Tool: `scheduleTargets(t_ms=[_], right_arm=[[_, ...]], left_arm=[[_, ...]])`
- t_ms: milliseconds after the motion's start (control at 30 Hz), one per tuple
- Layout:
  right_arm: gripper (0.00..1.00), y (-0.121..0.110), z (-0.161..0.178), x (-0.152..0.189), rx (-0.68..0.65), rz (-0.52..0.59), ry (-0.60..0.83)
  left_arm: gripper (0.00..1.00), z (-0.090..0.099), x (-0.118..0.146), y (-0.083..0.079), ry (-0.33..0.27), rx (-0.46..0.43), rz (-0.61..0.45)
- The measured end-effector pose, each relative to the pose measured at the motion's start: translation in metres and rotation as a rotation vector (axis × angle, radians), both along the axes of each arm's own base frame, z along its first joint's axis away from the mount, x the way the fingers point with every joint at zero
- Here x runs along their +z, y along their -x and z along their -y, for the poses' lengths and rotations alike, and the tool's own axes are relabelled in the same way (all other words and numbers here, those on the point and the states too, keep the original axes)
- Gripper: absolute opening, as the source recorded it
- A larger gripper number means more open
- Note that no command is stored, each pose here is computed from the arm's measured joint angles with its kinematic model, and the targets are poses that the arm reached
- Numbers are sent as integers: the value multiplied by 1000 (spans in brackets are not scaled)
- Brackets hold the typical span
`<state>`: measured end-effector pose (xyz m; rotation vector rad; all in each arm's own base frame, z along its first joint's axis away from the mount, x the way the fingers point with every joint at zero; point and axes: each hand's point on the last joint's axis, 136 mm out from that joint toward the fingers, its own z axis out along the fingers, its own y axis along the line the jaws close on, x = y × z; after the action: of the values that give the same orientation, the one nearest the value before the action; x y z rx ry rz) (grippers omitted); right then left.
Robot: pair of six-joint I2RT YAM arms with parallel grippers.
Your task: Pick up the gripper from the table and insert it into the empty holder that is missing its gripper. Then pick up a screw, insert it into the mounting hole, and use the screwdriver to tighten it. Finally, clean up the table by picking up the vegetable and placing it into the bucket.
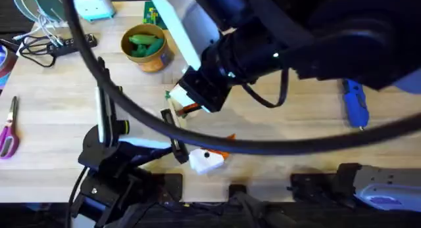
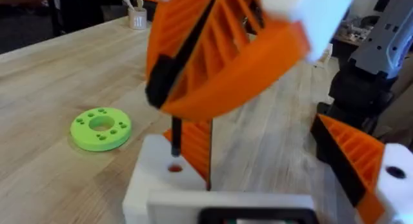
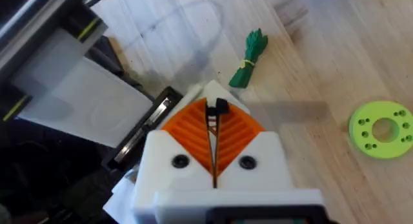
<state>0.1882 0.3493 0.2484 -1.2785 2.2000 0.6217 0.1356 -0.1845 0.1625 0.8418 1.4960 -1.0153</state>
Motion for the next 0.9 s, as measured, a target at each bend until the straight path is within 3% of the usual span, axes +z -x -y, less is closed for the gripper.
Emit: scheduleTargets(t_ms=[900], right_arm=[[7,-2,2,-16,-14,-20,57]], left_arm=[[992,0,0,0,0,0,0]])
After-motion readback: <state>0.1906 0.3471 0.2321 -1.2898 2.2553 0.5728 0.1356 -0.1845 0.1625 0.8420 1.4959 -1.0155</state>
